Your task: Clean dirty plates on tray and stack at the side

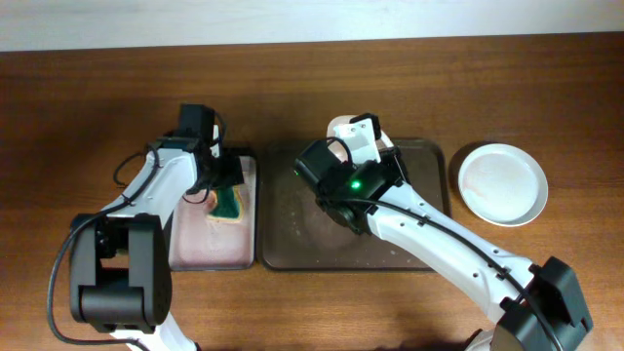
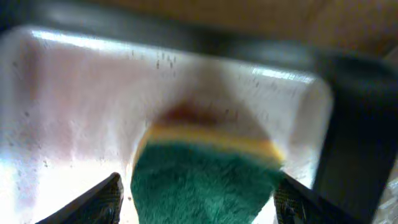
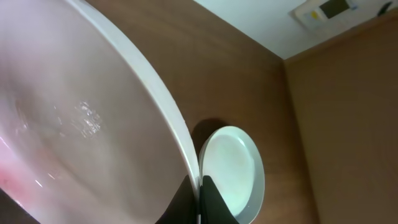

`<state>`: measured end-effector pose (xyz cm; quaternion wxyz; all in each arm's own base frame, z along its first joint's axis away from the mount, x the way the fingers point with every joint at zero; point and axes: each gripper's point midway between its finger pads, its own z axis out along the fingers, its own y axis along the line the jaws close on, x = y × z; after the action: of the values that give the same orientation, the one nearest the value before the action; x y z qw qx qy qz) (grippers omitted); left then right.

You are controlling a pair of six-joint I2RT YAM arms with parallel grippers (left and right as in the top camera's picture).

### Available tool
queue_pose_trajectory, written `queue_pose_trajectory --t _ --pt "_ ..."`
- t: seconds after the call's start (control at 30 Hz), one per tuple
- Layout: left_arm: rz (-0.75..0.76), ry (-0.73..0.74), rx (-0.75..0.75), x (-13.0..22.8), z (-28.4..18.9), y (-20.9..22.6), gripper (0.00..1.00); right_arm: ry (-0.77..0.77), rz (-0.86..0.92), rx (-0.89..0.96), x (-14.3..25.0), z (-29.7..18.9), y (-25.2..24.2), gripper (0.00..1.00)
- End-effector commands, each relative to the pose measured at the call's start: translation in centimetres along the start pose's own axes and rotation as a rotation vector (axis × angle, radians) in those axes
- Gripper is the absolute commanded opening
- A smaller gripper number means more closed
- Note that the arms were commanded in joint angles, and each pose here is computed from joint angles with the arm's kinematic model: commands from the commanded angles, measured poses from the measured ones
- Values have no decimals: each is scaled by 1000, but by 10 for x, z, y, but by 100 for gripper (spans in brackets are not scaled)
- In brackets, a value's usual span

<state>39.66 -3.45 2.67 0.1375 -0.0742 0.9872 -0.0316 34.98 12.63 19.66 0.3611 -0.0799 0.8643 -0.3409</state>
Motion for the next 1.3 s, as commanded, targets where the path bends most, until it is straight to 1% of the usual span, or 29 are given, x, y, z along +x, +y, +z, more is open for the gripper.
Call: queue_pose_trajectory --t 0.0,0.2,0.23,0.27,0.3,0.33,0.4,0.43,0.5,0.63,0.7,0.73,0.77,0.8,0.83,0.9,0.97,1.07,1.27 --pt "-2 -9 -13 -6 3 3 75 -48 75 41 -12 -8 -18 4" --pt "2 39 -22 5 15 3 74 -43 76 28 -11 -8 -16 4" --pt "3 49 -21 8 17 3 70 -41 76 23 -11 -8 -15 4" --pt "4 57 -23 9 20 3 63 -38 76 17 -10 -8 -14 4" --pt "4 60 -23 10 22 3 59 -38 76 16 -10 -8 -14 4" --pt "4 62 -24 10 23 3 47 -38 76 17 -10 -8 -14 4" --pt "4 46 -20 6 24 2 13 -37 74 17 -10 -8 -14 4" --pt "5 31 -16 2 24 1 0 -36 73 17 -10 -8 -14 4" --pt "16 2 -10 -6 23 -1 0 -36 72 18 -10 -8 -14 4" --pt "139 -26 -5 -22 12 -5 0 -36 72 18 -10 -8 -14 4" --pt "162 -17 -7 -25 5 -5 0 -40 73 25 -10 -8 -15 4" --pt "162 -10 -8 -25 3 -6 20 -41 74 25 -11 -8 -16 4" --pt "161 3 -9 -25 -2 -6 50 -41 74 25 -11 -8 -16 4" --pt "161 13 -9 -26 -5 -6 60 -41 76 24 -11 -8 -16 4" --pt "161 27 -4 -26 -11 -8 63 -42 76 24 -11 -8 -16 4" --pt "159 63 7 -23 -21 -10 63 -41 88 25 -11 -8 -17 4" --pt "157 100 22 -15 -23 -12 73 -41 105 24 -11 -8 -17 4" --pt "154 166 12 2 -18 -8 74 -37 112 17 -10 -8 -16 4" --pt "159 288 -6 47 6 0 74 -37 112 17 -10 -8 -16 4"
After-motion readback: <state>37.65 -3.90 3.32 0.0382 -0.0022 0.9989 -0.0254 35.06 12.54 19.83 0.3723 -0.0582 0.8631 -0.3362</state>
